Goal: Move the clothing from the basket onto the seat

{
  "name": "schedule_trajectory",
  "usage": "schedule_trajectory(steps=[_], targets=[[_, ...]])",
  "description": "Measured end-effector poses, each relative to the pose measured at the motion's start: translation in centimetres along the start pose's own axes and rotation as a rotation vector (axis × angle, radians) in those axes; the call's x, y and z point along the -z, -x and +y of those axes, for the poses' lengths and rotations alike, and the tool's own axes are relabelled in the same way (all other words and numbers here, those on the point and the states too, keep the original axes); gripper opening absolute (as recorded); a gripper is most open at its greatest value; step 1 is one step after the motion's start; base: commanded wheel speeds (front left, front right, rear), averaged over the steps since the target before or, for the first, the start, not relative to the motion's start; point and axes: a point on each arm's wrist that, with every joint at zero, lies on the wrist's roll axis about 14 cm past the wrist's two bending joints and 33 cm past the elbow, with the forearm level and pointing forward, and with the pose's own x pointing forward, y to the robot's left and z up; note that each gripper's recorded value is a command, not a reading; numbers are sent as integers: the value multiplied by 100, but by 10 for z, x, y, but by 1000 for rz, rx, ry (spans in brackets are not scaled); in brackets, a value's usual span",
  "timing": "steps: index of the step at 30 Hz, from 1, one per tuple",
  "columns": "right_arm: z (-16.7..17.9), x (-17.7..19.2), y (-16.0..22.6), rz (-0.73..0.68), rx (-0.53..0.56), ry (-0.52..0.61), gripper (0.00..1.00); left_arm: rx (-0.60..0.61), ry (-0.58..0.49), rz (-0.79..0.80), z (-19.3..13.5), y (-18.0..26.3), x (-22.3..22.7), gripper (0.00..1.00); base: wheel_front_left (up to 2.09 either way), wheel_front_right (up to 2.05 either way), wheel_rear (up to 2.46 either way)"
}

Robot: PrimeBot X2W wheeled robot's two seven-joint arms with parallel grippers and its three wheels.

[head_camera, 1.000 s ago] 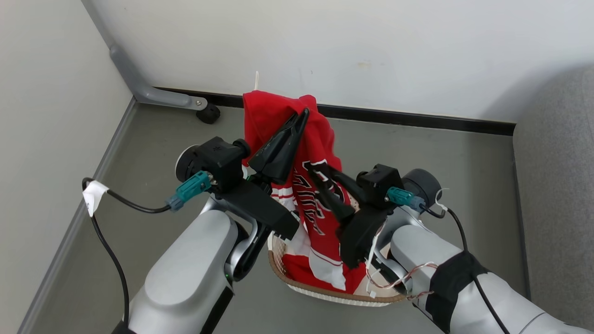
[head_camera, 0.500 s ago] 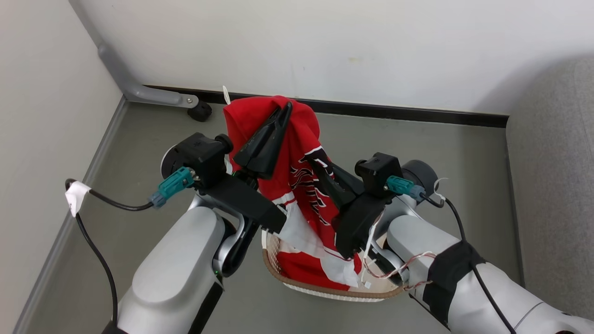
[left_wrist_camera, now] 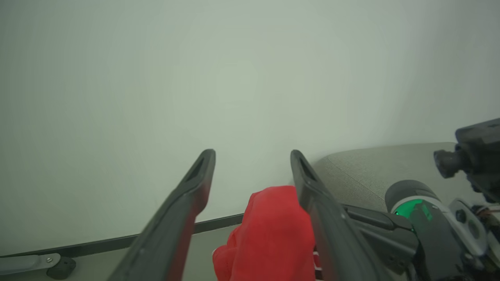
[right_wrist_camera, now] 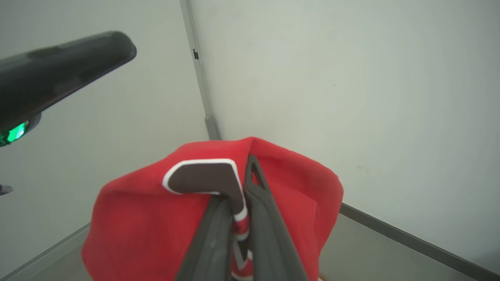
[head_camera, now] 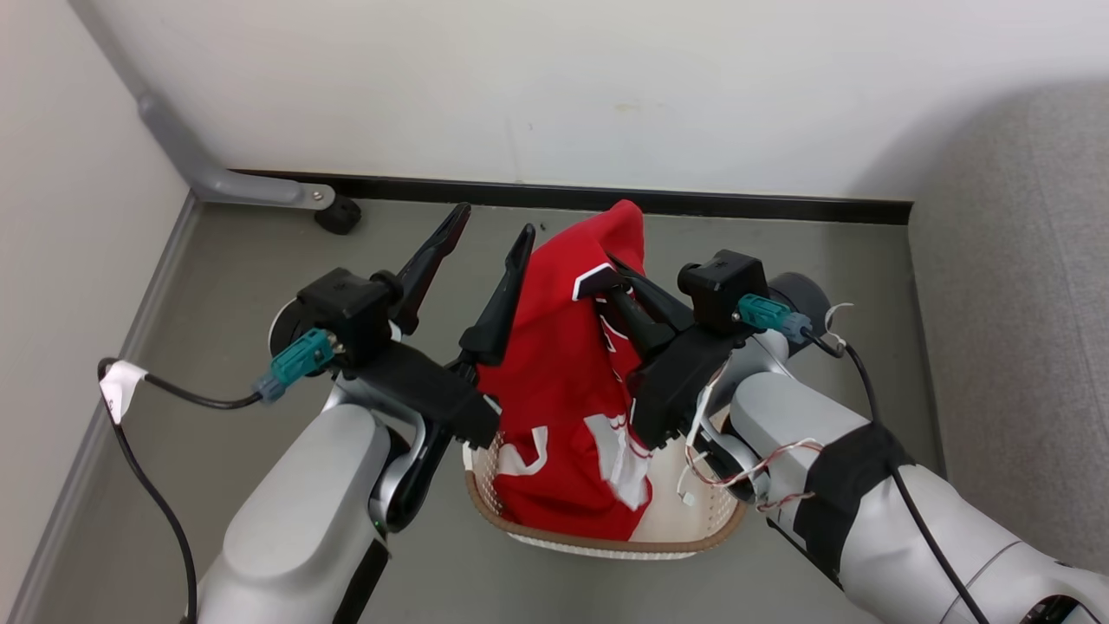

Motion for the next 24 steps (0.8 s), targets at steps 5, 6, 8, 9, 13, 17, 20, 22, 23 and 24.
schedule_trajectory(steps=[5,6,8,9,13,17,20,22,23,24], targets=[[-18,1,9,5,58,-7,0,3,7,41,-1,3,17,100,0,0,0],[-21,0,11,3,69,-9,0,7,6,50,-2,3,21,100,0,0,0],[-29,-1,15,0,95,-13,0,19,2,63,-6,2,26,100,0,0,0],[-33,-2,18,-2,108,-15,0,26,-1,69,-8,2,29,100,0,0,0],[-46,-4,28,-7,152,-17,0,48,1,94,-15,0,40,100,0,0,0],[-59,-9,39,-18,195,-19,0,74,4,123,-23,-1,53,100,0,0,0],[-68,-13,48,-29,227,-19,0,99,10,146,-33,-1,63,100,0,0,0],[-74,-16,54,-36,249,-19,0,117,12,157,-40,-1,68,100,0,0,0],[-77,-17,57,-39,261,-20,0,127,12,163,-43,-1,71,100,0,0,0],[-81,-18,60,-42,274,-20,0,137,12,167,-47,-2,73,100,0,0,0]])
